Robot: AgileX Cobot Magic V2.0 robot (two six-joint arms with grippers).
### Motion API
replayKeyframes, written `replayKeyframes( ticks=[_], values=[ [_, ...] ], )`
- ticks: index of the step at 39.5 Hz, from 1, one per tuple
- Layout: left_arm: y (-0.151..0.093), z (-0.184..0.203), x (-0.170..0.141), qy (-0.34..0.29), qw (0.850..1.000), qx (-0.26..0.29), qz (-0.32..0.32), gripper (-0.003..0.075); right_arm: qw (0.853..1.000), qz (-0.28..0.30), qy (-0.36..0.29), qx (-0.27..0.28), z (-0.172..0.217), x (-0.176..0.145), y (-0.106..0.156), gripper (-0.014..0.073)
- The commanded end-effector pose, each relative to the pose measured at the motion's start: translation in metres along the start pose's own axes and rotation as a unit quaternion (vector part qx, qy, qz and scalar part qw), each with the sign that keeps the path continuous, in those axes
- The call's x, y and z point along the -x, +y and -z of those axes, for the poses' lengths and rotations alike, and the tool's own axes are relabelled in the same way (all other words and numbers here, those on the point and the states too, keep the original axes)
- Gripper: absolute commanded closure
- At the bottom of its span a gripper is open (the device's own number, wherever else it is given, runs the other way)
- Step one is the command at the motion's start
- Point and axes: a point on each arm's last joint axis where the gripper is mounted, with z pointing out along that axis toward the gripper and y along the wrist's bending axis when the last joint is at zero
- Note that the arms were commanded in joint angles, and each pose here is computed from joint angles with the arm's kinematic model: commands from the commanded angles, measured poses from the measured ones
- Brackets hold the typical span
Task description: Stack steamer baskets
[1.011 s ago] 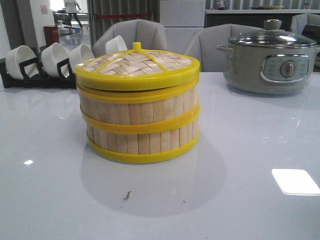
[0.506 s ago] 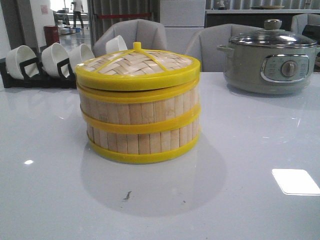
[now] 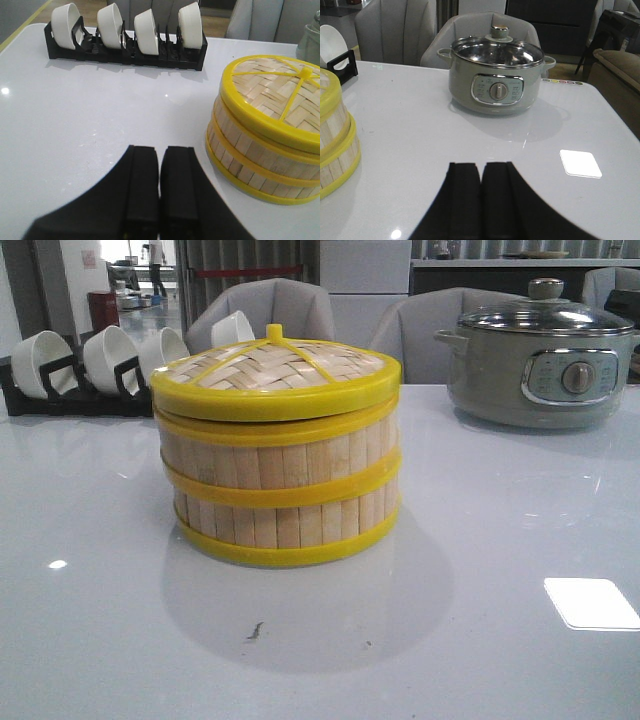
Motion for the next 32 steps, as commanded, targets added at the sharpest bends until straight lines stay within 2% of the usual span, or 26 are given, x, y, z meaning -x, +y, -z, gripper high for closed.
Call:
replayKeyframes(
  ticks=[1,8,13,20,32],
  values=[
    [-0.003,0.002,0.016,-0.052,0.999,-0.013,0.007,0.0634,0.998,0.010,-0.056,0.001,0.001,0.017,0.000,0.0549],
    [-0.003,0.002,0.016,-0.052,0.999,-0.013,0.004,0.0634,0.998,0.010,-0.056,0.001,0.001,0.017,0.000,0.0549],
    [-0.003,0.008,0.023,-0.091,0.995,-0.009,-0.046,0.0634,0.998,0.010,-0.056,0.001,0.001,0.017,0.000,0.0549],
    [-0.003,0.028,0.022,-0.142,0.988,-0.015,-0.052,0.0634,0.998,0.010,-0.056,0.001,0.001,0.017,0.000,0.0549],
    [0.007,0.042,-0.041,-0.158,0.986,-0.017,-0.048,0.0634,0.998,0.010,-0.056,0.001,0.001,0.017,0.000,0.0549]
  ],
)
